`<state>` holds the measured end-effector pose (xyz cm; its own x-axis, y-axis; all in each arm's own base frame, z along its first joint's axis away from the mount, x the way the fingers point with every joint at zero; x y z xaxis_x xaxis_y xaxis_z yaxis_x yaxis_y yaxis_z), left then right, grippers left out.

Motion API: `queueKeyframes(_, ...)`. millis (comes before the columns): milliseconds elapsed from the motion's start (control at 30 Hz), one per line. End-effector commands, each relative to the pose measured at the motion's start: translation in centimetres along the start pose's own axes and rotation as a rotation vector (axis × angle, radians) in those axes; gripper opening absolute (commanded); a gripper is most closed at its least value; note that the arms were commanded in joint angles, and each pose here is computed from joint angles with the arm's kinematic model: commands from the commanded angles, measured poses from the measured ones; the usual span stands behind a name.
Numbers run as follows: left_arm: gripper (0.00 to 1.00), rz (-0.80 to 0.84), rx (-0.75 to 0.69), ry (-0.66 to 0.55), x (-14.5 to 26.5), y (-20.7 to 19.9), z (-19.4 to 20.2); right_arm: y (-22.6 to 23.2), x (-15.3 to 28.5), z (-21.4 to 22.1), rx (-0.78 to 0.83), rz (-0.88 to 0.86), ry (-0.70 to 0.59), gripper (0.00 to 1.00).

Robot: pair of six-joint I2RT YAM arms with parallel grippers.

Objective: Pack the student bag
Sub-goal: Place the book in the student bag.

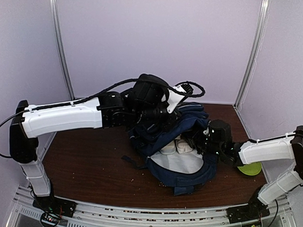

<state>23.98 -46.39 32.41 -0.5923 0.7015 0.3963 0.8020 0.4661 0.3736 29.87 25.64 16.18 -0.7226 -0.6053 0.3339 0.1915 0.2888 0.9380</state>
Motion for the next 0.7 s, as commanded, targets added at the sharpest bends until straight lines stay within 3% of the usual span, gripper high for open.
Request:
queueKeyframes(0, 0.00, -0.065, 0.097, -0.262, 5.2, 2.7, -6.6, 2.5, -1.2, -0.4, 0.027, -0.067, 0.012, 0.06)
queueKeyframes(300, 0.00, -0.245, 0.102, -0.150, 4.8, 6.2, -4.1, 4.0, 4.3, 4.5, 0.241, -0.049, 0.246, 0.44)
queueKeyframes(433, 0.00, -0.277, 0.147, -0.142, 4.7, 7.6, -3.7, 3.0, 8.4, 5.1, 0.364, 0.045, 0.299, 0.53)
queueKeyframes(567, 0.00, -0.272, 0.158, -0.138, 4.2, 7.5, -3.4, 2.6, 12.7, 3.6, 0.478, 0.091, 0.221, 0.56)
queueKeyframes(667, 0.00, -0.235, 0.172, -0.138, 3.6, 6.7, -2.9, -0.1, 15.1, 0.1, 0.521, 0.235, 0.014, 0.59)
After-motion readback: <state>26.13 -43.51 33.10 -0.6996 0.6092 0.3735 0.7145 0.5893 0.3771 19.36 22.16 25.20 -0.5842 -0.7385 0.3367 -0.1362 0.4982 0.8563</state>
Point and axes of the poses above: each gripper's point midway between its finger pads, its own x axis back along the fingers, its own y axis along the line the jaws close on, z = x × y, the point moved 3 cm from there along x, back along the fingers, and after that the axes turned 10 degrees about -x, right-handed, at the moved point
